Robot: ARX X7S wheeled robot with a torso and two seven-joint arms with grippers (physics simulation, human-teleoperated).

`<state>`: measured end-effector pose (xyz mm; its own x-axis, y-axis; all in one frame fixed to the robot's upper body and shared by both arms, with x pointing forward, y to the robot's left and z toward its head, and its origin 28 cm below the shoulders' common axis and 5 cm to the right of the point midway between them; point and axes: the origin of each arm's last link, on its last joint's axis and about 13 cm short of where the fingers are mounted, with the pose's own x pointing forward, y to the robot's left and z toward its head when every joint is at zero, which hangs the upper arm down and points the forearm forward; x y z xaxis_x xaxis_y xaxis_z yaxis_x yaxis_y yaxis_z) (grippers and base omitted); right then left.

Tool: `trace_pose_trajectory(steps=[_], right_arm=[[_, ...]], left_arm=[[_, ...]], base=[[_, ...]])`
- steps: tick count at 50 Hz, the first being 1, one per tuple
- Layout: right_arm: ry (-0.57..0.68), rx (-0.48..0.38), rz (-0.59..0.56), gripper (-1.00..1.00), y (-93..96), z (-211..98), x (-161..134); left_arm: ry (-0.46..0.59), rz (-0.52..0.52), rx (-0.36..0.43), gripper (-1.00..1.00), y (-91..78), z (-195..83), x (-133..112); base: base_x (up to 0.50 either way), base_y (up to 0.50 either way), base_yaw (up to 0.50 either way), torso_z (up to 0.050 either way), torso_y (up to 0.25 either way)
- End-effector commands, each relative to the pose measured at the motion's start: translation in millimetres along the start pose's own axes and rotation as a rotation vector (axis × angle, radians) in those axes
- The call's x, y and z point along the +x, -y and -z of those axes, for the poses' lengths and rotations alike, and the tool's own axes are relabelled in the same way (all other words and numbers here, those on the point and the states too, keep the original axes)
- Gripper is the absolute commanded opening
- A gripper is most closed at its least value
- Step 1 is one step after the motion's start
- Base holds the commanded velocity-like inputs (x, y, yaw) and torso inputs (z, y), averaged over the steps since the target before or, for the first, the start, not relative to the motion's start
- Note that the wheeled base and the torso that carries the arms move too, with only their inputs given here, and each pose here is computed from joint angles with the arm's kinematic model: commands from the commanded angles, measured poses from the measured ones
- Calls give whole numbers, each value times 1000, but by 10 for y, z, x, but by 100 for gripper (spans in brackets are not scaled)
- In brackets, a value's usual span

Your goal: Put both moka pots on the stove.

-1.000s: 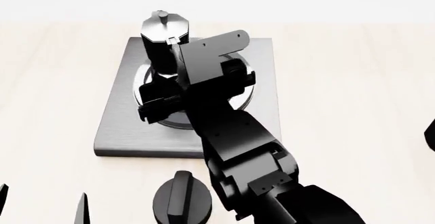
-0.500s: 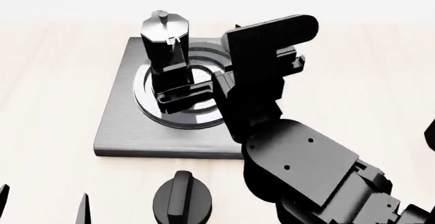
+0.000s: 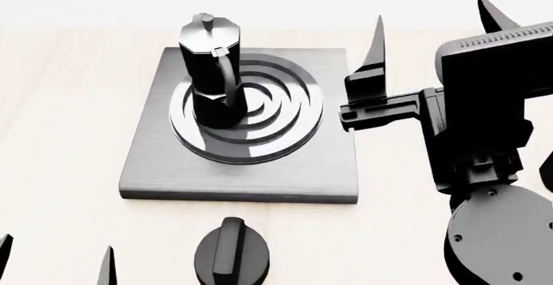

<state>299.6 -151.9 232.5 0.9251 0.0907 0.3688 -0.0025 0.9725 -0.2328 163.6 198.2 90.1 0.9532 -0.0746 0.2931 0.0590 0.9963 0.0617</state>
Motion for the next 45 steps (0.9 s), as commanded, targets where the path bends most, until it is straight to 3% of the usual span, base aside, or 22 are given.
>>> trace_pose_trajectory(steps=[1,3,5,6,10,11,12,13,18,19,22,27,32,45], right_arm=[[-41,-110,107,100,405,35,-116],[-17,-109,119,100,463,28,-122],[-66,-23,184,100,535,7,-126],[-53,-62,161,100,558,-9,-142],[-95,-67,263,100,687,-14,-167],[-131,-30,219,100,719,-3,-186],[-86,-123,162,100,731,14,-208],[-88,-139,103,100,743,23,-207],[-151,-72,219,100,918,78,-280],[-205,-13,219,100,950,83,-294],[-200,30,165,100,1057,84,-370],[-284,13,177,100,1209,172,-392],[-341,67,191,100,1348,205,-403],[-441,-13,200,100,1569,253,-308]], left_arm=[[-3,-2,1,100,-3,7,4],[-1,-1,1,100,3,0,2],[-3,-1,3,100,5,2,1],[-2,-1,3,100,4,1,0],[-3,2,3,100,7,2,-2],[-3,2,2,100,7,2,-3],[-3,2,2,100,6,2,-4],[-3,1,2,100,5,3,-4],[-3,-2,1,100,1,2,-4],[-3,-1,2,100,2,1,-5],[-3,-2,0,100,0,-2,-3],[-3,-2,1,100,-2,2,-3],[-3,1,1,100,4,4,-1],[-7,2,-2,100,5,24,2]], base=[[0,0,0,0,0],[0,0,0,0,0],[0,0,0,0,0],[0,0,0,0,0],[0,0,0,0,0],[0,0,0,0,0],[0,0,0,0,0],[0,0,0,0,0],[0,0,0,0,0],[0,0,0,0,0],[0,0,0,0,0],[0,0,0,0,0],[0,0,0,0,0],[0,0,0,0,0]])
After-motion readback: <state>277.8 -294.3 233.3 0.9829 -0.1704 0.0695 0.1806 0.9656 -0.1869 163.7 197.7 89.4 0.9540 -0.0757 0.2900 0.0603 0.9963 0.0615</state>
